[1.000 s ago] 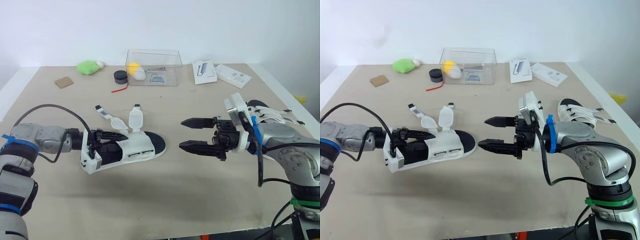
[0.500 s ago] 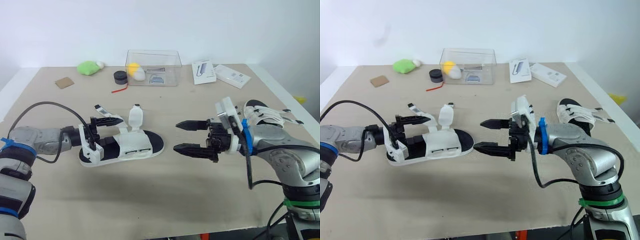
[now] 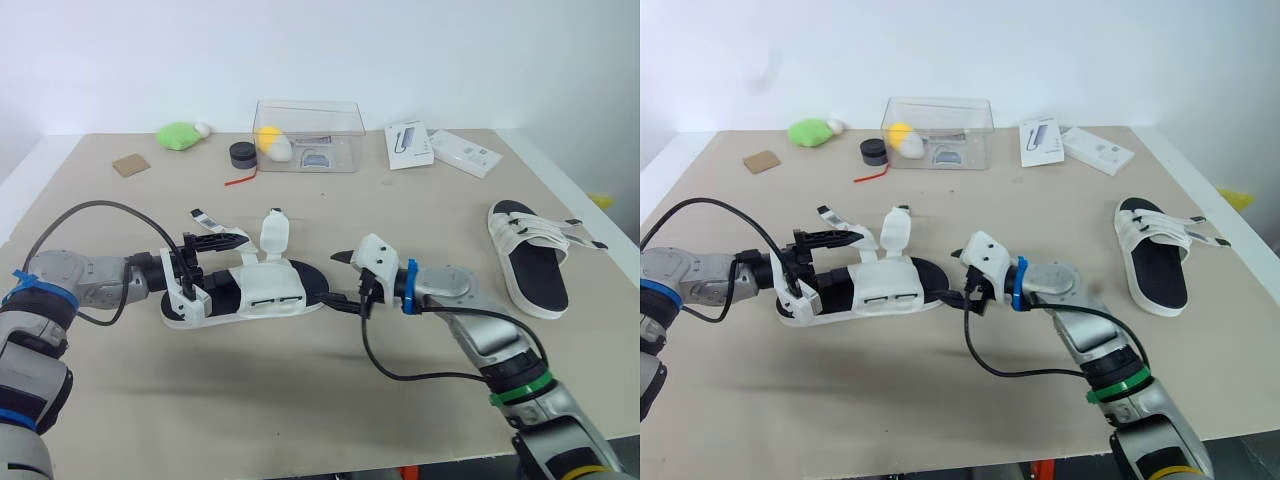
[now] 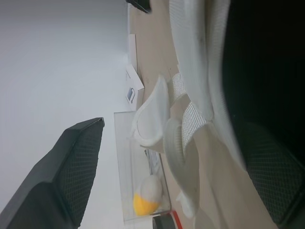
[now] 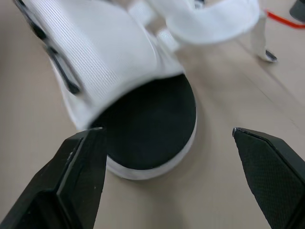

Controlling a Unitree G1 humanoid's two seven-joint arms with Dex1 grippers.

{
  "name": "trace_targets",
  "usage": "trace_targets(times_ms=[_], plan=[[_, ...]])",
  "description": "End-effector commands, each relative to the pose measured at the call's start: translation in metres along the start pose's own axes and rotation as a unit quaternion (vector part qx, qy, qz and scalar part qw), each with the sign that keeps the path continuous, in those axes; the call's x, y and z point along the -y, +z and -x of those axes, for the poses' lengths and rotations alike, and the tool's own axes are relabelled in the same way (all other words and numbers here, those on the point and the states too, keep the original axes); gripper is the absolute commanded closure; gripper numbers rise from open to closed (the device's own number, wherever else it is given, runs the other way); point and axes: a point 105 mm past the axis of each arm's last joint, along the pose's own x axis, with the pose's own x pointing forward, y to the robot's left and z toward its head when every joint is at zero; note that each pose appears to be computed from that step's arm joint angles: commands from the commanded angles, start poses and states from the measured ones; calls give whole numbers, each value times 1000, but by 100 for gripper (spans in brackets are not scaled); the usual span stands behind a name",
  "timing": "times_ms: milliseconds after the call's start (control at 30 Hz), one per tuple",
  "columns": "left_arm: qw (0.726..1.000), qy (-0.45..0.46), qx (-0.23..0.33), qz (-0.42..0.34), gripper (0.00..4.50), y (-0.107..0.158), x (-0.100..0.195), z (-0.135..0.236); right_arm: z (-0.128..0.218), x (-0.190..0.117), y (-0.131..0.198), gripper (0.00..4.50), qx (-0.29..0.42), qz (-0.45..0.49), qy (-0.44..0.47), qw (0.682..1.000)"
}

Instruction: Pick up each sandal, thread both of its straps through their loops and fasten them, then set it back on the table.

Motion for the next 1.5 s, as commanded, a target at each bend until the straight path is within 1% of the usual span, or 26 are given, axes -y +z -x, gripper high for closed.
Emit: trace_targets(times_ms=[33, 167, 367, 733, 867, 933, 967, 1000, 1067, 1167, 1233, 1267, 1300, 1400, 1500], plan=[[1000, 3, 0, -4, 3, -1, -3, 1, -7, 9, 12, 0, 9, 42, -30, 999], [1000, 4, -3, -2, 3, -2, -2, 1, -13, -1, 20, 0, 27, 40, -12, 999], [1000, 5, -14, 0, 3, -6, -1, 2, -10, -19, 24, 0, 40, 24, 27, 999], [1000, 7, -21, 2, 3, -8, -1, 3, -9, -23, 25, 0, 43, 15, 37, 998], [999, 16, -26, 27, 3, -8, -4, 9, -8, -18, 32, 0, 61, -10, 23, 998], [998, 21, -36, 46, 0, -10, -8, 13, -9, -14, 36, 52, 70, -17, 12, 997], [998, 21, -38, 49, 0, -10, -9, 16, -9, -15, 37, 60, 73, -25, 16, 997], [998, 23, -38, 51, 0, -9, -11, 18, -10, -17, 36, 117, 73, -35, 20, 997], [998, 22, -40, 54, 0, -8, -13, 20, -13, -20, 33, 192, 69, -43, 27, 996], [997, 22, -43, 60, 0, -7, -15, 24, -18, -28, 28, 317, 59, -71, 38, 995], [996, 20, -52, 63, 0, -8, -15, 28, -23, -34, 22, 384, 44, -78, 44, 995], [996, 22, -61, 65, 0, -10, -16, 31, -25, -37, 18, 429, 33, -82, 47, 995], [995, 23, -69, 68, 0, -12, -17, 35, -27, -40, 13, 443, 17, -86, 48, 995], [987, 56, -109, 107, 0, -19, -20, 51, -31, -46, -4, 443, -32, -106, 45, 993], [970, 102, -157, 156, 0, -31, -26, 68, -31, -48, -5, 443, -39, -110, 41, 992]])
